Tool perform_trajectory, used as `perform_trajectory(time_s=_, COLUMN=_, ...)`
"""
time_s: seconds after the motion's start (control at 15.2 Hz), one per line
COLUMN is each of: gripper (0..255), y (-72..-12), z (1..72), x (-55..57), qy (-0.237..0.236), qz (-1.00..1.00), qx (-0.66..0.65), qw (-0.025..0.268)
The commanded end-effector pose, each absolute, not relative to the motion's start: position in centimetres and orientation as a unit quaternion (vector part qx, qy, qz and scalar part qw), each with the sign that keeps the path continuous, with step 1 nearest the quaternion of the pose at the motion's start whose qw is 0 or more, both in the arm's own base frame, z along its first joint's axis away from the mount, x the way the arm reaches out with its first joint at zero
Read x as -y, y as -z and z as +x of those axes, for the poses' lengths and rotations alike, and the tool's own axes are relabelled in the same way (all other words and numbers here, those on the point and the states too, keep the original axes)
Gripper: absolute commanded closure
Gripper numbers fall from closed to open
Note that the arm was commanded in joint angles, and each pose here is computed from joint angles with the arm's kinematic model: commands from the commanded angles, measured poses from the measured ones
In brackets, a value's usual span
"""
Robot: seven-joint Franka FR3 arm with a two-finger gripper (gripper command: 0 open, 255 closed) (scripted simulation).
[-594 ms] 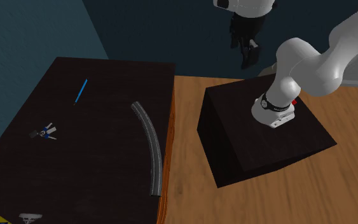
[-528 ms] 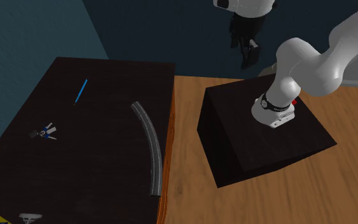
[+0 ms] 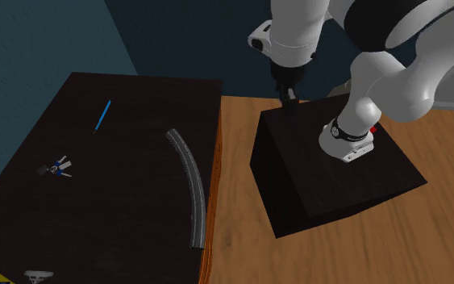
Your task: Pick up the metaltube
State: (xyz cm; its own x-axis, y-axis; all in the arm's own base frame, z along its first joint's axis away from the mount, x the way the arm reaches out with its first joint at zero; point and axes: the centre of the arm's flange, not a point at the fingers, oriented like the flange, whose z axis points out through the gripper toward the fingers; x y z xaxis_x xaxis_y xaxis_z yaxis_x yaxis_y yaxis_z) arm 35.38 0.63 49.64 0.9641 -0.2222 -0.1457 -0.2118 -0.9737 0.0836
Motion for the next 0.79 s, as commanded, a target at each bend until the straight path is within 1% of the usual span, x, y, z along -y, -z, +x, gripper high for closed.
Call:
perform_trajectory(time_s=0.0, gripper=0, y=-48.1, z=37.3, x=-1.6, qy=0.073, qz=0.988, qx=0.133, qw=0.031)
perform_trajectory(time_s=0.73, gripper=0, y=-39.2, z=47.6, x=-4.5, qy=0.053, qz=0.965, qx=0.255, qw=0.020)
